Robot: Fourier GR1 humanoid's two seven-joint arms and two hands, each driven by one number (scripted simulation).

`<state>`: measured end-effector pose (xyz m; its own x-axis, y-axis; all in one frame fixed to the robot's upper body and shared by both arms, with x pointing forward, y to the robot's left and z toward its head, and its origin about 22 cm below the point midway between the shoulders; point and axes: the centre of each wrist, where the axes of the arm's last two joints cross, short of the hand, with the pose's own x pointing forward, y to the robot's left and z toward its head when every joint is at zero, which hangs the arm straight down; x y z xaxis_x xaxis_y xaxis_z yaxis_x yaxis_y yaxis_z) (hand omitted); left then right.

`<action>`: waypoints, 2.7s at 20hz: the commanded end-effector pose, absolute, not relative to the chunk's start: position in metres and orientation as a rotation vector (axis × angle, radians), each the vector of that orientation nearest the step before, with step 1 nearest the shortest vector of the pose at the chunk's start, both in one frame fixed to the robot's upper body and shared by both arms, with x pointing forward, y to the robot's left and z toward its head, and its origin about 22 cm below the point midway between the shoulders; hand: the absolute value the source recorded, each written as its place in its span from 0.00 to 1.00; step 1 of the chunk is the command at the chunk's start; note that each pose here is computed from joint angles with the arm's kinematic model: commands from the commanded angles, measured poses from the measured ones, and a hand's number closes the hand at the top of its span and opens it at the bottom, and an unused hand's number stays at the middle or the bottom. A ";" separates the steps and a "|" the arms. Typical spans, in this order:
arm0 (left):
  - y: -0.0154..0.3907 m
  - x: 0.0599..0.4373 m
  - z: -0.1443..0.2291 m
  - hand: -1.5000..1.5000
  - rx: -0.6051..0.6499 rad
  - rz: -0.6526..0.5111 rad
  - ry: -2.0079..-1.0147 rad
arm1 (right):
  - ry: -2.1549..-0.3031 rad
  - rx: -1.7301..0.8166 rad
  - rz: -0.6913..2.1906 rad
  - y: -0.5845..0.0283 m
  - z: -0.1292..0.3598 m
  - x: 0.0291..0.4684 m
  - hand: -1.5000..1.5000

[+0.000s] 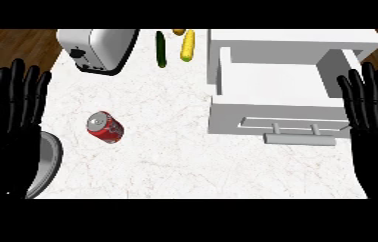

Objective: Pick up the can, place it into the drawer and close the drawer

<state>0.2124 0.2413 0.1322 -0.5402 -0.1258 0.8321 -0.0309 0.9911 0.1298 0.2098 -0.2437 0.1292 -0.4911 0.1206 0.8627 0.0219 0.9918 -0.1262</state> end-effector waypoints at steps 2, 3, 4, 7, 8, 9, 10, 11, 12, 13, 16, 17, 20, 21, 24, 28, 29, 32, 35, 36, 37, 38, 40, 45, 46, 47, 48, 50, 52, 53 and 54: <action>0.260 0.218 0.137 0.00 -0.112 -0.244 -2.169 | -2.117 -0.063 0.119 -0.235 0.126 0.213 0.00; 0.253 0.219 0.135 0.00 -0.266 -0.302 -2.160 | -2.121 -0.073 0.132 -0.236 0.138 0.213 0.00; 0.254 0.220 0.137 0.00 -0.372 -0.366 -2.153 | -2.131 -0.076 0.104 -0.240 0.135 0.216 0.00; 0.268 0.219 0.104 0.00 -0.339 -0.528 -1.789 | -1.852 -0.123 0.045 -0.248 0.102 0.210 0.00; 0.269 0.213 0.099 0.00 -0.386 -0.545 -1.753 | -1.823 -0.135 0.023 -0.244 0.101 0.206 0.00; 0.290 0.212 0.102 0.00 -0.398 -0.553 -1.735 | -1.809 -0.148 -0.002 -0.246 0.106 0.210 0.00; 0.290 0.224 0.112 0.00 -0.406 -0.554 -1.725 | -1.798 -0.148 0.012 -0.252 0.112 0.215 0.00; 0.313 0.224 0.111 0.00 -0.400 -0.554 -1.732 | -1.803 -0.154 0.011 -0.243 0.112 0.204 0.00; 0.319 0.221 0.121 0.00 -0.424 -0.572 -1.719 | -1.787 -0.153 0.000 -0.242 0.102 0.201 0.00; 0.336 0.224 0.115 0.00 -0.415 -0.554 -1.716 | -1.777 -0.149 0.018 -0.249 0.104 0.196 0.00; 0.354 0.220 0.131 0.00 -0.419 -0.571 -1.711 | -1.783 -0.176 0.014 -0.277 0.101 0.185 0.00; 0.339 0.212 0.125 0.00 -0.435 -0.565 -1.692 | -1.792 -0.153 -0.005 -0.269 0.103 0.164 0.00; 0.366 0.213 0.135 0.00 -0.426 -0.543 -1.684 | -1.779 -0.142 0.009 -0.272 0.084 0.178 0.00; 0.355 0.225 0.124 0.00 -0.442 -0.527 -1.674 | -1.797 -0.158 0.002 -0.273 0.098 0.166 0.00; 0.361 0.219 0.113 0.00 -0.445 -0.500 -1.663 | -1.783 -0.169 0.024 -0.274 0.099 0.190 0.00; 0.377 0.238 0.126 0.00 -0.407 -0.461 -1.647 | -1.784 -0.170 -0.011 -0.271 0.083 0.171 0.00; 0.369 0.239 0.111 0.00 -0.396 -0.482 -1.650 | -1.779 -0.181 0.001 -0.281 0.094 0.182 0.00; 0.373 0.246 0.113 0.00 -0.376 -0.489 -1.632 | -1.773 -0.154 0.011 -0.285 0.080 0.166 0.00; 0.346 0.259 0.102 0.00 -0.375 -0.460 -1.627 | -1.781 -0.164 0.013 -0.284 0.084 0.169 0.00; 0.354 0.253 0.082 0.00 -0.406 -0.482 -1.634 | -1.785 -0.161 0.017 -0.286 0.094 0.157 0.00; 0.333 0.248 0.090 0.00 -0.411 -0.491 -1.621 | -1.759 -0.185 0.020 -0.280 0.097 0.168 0.00; 0.362 0.252 0.089 0.00 -0.398 -0.495 -1.617 | -1.781 -0.195 0.010 -0.287 0.070 0.174 0.00; 0.368 0.253 0.089 0.00 -0.402 -0.480 -1.635 | -1.770 -0.163 0.023 -0.287 0.080 0.157 0.00; 0.356 0.267 0.060 0.00 -0.367 -0.490 -1.617 | -1.790 -0.167 0.015 -0.287 0.082 0.177 0.00; 0.342 0.252 0.048 0.00 -0.353 -0.456 -1.628 | -1.798 -0.189 -0.002 -0.301 0.082 0.153 0.00; 0.338 0.254 0.043 0.00 -0.369 -0.465 -1.623 | -1.788 -0.169 0.003 -0.307 0.072 0.171 0.00; 0.355 0.269 0.051 0.00 -0.355 -0.459 -1.609 | -1.780 -0.185 0.023 -0.281 0.061 0.158 0.00; 0.344 0.265 0.033 0.00 -0.349 -0.471 -1.612 | -1.765 -0.195 0.031 -0.298 0.070 0.171 0.00; 0.360 0.276 0.025 0.00 -0.337 -0.456 -1.601 | -1.783 -0.173 0.032 -0.291 0.088 0.165 0.00; 0.363 0.274 0.020 0.00 -0.319 -0.467 -1.595 | -1.768 -0.169 0.037 -0.283 0.075 0.173 0.00; 0.368 0.284 0.030 0.00 -0.330 -0.441 -1.602 | -1.772 -0.171 0.029 -0.308 0.077 0.160 0.00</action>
